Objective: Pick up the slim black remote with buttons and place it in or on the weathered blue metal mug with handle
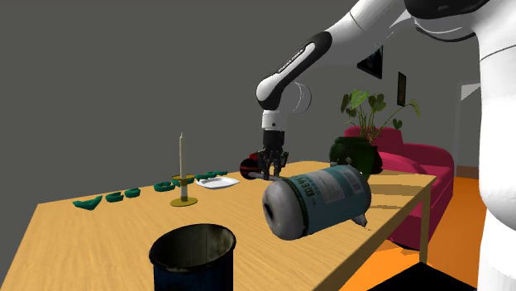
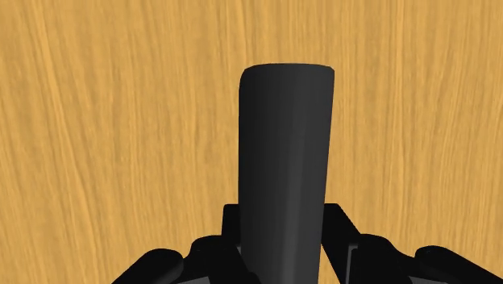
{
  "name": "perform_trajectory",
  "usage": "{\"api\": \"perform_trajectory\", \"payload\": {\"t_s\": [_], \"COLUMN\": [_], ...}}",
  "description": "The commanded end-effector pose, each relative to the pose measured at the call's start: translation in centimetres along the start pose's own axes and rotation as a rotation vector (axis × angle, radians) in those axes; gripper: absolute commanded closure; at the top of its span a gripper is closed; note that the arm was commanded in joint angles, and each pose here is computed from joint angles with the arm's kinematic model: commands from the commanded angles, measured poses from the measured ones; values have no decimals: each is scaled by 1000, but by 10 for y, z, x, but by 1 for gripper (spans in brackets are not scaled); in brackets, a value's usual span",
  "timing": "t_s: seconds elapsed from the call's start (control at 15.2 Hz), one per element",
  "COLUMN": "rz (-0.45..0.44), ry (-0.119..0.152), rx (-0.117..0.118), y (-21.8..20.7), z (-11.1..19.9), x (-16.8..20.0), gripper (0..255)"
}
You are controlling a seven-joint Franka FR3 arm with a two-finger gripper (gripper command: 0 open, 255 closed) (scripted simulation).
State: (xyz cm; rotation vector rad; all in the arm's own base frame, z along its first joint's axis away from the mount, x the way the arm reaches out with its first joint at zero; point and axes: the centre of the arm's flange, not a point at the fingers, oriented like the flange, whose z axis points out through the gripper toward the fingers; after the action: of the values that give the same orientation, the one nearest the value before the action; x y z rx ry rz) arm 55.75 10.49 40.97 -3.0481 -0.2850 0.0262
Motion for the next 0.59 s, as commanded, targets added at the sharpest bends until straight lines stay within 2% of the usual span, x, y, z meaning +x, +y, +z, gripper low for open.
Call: {"api": "perform_trajectory", "payload": {"t_s": [0.0, 0.53], "rz": [0, 0], "ry": [0, 0], "rx": [0, 0], "y": [-1, -4], "z": [-11, -53], "x": [0, -1], "gripper": [255, 255]}}
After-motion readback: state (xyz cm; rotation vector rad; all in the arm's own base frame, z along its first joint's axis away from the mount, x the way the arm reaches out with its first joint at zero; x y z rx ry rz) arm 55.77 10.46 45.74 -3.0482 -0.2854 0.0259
